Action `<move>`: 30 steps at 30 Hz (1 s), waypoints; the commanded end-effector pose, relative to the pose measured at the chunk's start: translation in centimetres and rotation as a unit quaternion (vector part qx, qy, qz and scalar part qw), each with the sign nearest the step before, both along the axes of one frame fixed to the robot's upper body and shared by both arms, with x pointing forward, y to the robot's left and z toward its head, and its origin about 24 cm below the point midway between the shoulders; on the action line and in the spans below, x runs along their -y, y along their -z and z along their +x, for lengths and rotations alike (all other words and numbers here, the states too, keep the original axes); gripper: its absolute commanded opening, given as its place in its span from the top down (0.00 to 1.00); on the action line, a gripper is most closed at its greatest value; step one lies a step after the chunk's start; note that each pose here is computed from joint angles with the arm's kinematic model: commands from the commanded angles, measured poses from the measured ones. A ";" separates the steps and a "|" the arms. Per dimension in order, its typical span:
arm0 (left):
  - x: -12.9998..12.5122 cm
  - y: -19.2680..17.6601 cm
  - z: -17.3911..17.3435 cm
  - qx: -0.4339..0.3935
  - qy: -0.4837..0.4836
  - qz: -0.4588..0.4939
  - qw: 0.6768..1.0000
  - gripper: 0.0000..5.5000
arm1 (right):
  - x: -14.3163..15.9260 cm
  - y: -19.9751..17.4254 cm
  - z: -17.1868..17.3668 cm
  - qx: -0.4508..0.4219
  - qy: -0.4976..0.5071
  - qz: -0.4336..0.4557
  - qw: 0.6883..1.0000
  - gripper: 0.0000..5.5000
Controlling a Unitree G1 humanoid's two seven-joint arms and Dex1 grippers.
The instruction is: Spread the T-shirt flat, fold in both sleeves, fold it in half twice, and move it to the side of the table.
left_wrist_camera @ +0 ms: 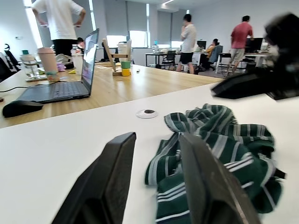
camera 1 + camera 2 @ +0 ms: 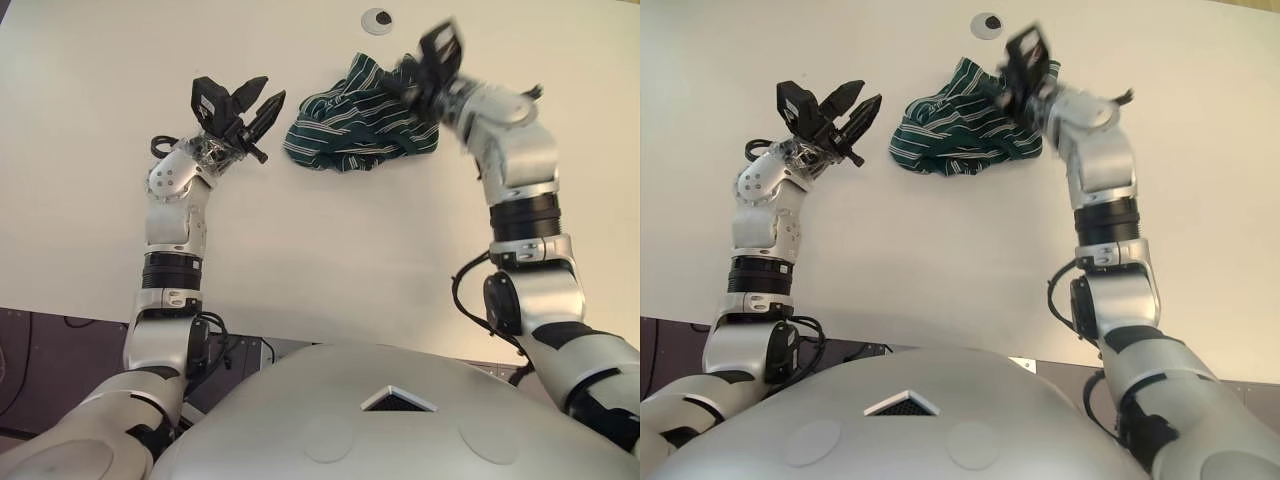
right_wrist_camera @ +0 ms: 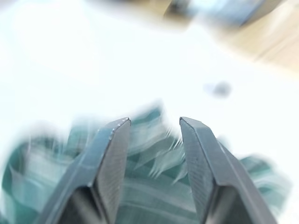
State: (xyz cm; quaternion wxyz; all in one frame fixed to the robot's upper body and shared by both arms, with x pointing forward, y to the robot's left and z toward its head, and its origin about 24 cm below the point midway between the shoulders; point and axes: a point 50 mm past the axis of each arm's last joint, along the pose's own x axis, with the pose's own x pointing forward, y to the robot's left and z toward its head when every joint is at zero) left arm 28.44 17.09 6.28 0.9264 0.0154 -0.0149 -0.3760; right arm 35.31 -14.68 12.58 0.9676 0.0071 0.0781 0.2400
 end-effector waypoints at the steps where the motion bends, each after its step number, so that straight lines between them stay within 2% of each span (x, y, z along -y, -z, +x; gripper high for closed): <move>1: -0.3 -0.6 -0.9 -0.003 0.044 0.052 0.998 0.70 | 4.6 -4.5 -0.5 0.118 0.061 0.029 0.991 0.65; 3: -0.6 -0.9 -0.8 0.002 0.039 0.061 0.997 0.70 | 6.4 -3.5 -2.2 0.116 0.005 -0.011 0.993 0.65; 5: -0.7 -1.2 -0.4 0.016 0.011 0.055 0.998 0.70 | 7.4 -0.9 -5.7 0.073 -0.129 -0.100 0.984 0.65; 7: -0.6 -1.3 0.7 0.031 -0.052 0.036 0.998 0.70 | 8.5 3.2 -9.9 -0.008 -0.259 -0.213 0.942 0.65; 9: 0.2 -1.5 2.1 0.040 -0.132 -0.007 0.990 0.70 | 9.1 5.7 -11.9 -0.042 -0.307 -0.268 0.912 0.65; 11: 1.0 -1.9 3.1 0.039 -0.195 -0.064 0.978 0.70 | 8.7 7.3 -11.2 0.003 -0.296 -0.345 0.891 0.65; 13: 2.0 -1.9 3.5 0.040 -0.214 -0.082 0.973 0.70 | 7.5 8.5 -9.7 0.085 -0.261 -0.428 0.861 0.65; 16: 2.4 -1.8 3.6 0.042 -0.213 -0.079 0.973 0.70 | 5.4 10.1 -9.0 0.147 -0.248 -0.459 0.840 0.65; 21: 1.1 -1.6 4.0 0.038 -0.237 -0.077 0.968 0.70 | 3.9 12.3 -8.4 0.146 -0.260 -0.476 0.827 0.65; 30: 1.2 -1.1 3.9 0.032 -0.232 -0.074 0.969 0.69 | 5.4 13.0 -9.1 0.118 -0.259 -0.484 0.828 0.94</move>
